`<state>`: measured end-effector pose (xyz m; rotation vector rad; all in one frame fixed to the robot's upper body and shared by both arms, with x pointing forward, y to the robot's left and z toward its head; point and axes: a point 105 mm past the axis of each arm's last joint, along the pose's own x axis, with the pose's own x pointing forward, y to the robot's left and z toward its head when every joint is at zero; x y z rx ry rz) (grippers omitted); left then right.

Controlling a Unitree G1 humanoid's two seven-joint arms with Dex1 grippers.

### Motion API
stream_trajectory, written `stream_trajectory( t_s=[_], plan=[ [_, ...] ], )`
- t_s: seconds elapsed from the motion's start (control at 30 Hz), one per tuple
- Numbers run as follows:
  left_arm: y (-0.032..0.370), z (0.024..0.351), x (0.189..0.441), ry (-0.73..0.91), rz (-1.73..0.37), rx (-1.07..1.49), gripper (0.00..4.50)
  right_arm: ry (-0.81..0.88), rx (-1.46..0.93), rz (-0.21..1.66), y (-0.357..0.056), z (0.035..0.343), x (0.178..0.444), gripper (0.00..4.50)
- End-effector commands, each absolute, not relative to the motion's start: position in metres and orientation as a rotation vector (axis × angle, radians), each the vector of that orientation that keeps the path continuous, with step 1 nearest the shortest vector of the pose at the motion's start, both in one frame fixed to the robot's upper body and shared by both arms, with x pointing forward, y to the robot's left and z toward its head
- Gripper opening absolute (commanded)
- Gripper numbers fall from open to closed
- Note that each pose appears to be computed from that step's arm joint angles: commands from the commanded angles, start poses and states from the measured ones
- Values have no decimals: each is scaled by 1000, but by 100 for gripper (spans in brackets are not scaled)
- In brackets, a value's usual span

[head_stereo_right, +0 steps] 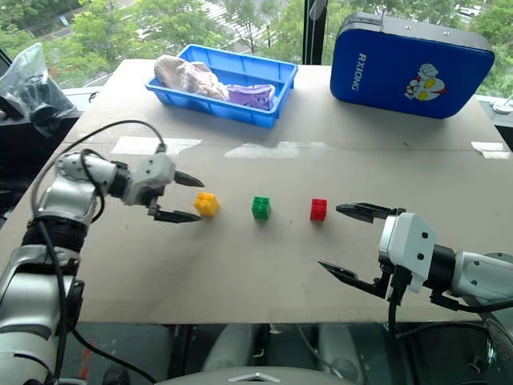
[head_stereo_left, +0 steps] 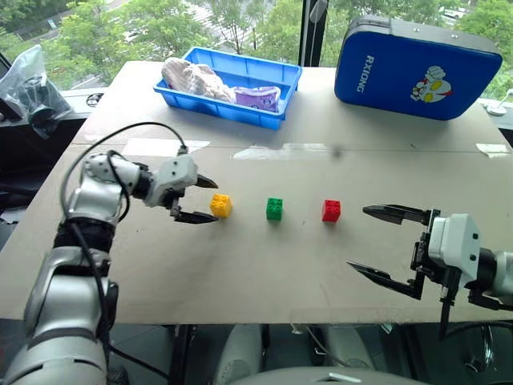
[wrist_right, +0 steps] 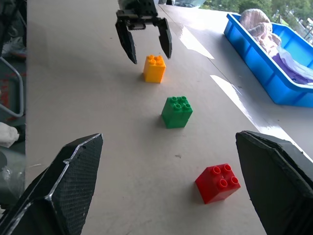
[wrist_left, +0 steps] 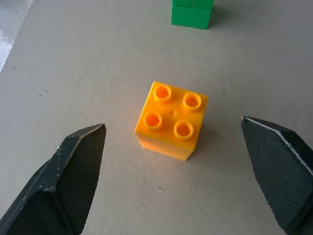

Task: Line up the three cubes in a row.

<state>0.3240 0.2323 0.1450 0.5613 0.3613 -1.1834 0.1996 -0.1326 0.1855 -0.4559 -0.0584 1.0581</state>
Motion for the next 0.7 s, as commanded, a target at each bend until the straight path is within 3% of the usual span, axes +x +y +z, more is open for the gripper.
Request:
stream_trajectory(
  t_s=[0.03,0.33,0.47,0.7],
  plan=[
    [230,164,308,259,-1025,410,447,-40,-449,951,-144,180,207,450],
    [226,137,245,252,-673,131,447,145,-366,821,-192,145,203,450],
    [232,127,216,277,-599,100,447,250,-391,790,-218,131,192,450],
    [231,115,186,321,-581,43,447,319,-410,788,-236,123,186,450]
  ],
)
